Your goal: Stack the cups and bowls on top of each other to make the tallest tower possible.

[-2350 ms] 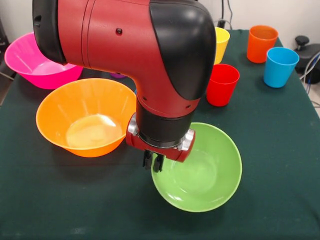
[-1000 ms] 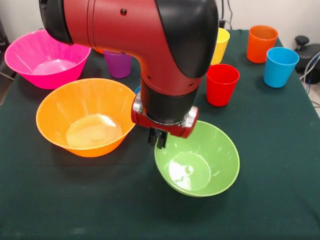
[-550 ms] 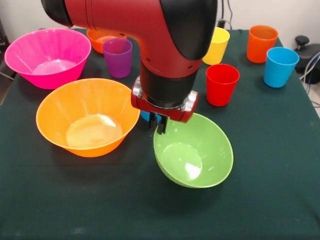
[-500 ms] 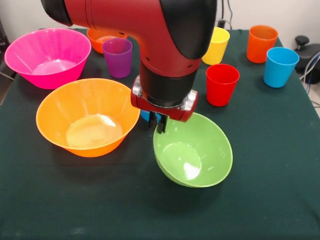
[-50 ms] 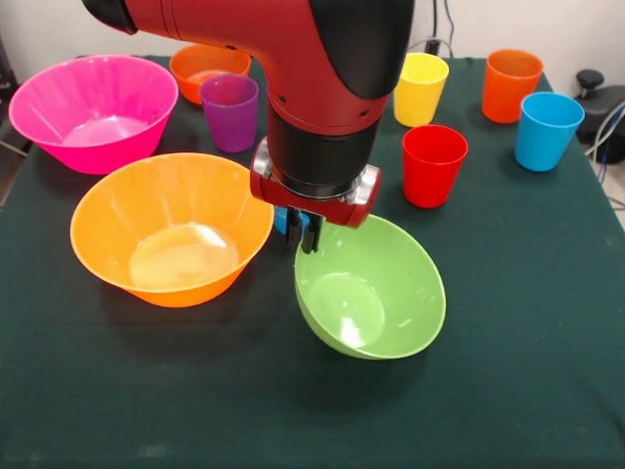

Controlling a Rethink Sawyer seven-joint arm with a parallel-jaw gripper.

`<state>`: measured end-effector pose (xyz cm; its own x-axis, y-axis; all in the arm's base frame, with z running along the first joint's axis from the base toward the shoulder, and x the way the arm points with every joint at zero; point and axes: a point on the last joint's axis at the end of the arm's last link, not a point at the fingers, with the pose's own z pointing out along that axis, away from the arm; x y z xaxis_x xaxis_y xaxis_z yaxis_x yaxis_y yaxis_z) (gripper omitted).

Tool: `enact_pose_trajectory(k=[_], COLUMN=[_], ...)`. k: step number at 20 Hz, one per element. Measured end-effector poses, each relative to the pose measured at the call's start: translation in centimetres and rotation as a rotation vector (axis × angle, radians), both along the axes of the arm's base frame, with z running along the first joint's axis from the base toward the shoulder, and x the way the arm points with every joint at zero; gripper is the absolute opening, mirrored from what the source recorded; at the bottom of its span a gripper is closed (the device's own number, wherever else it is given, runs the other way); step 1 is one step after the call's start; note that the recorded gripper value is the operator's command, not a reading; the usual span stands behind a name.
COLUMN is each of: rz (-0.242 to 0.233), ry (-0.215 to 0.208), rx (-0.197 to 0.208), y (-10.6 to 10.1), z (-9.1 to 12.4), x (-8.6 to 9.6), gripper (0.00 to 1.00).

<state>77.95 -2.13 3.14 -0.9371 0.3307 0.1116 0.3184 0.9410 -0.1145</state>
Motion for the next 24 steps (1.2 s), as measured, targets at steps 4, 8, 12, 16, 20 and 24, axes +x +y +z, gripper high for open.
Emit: enact_pose_trajectory(k=[4,8,12,16,20,24], rz=[0.001,0.001,0.003,0.003,0.003,-0.005], ry=[0.007,0.01,0.004,0.003,0.003,0.008], rx=[0.001,0.001,-0.002,-0.003,-0.002,0.018], y=[0.06,0.09,0.03,0.02,0.05,0.17], z=[-0.12,-0.04,0.41,0.52,0.52,0.67], x=[-0.36,-0.51,-0.39,-0.34,-0.36,-0.65], gripper=[0.0,0.0,0.0,0.0,0.0,0.0])
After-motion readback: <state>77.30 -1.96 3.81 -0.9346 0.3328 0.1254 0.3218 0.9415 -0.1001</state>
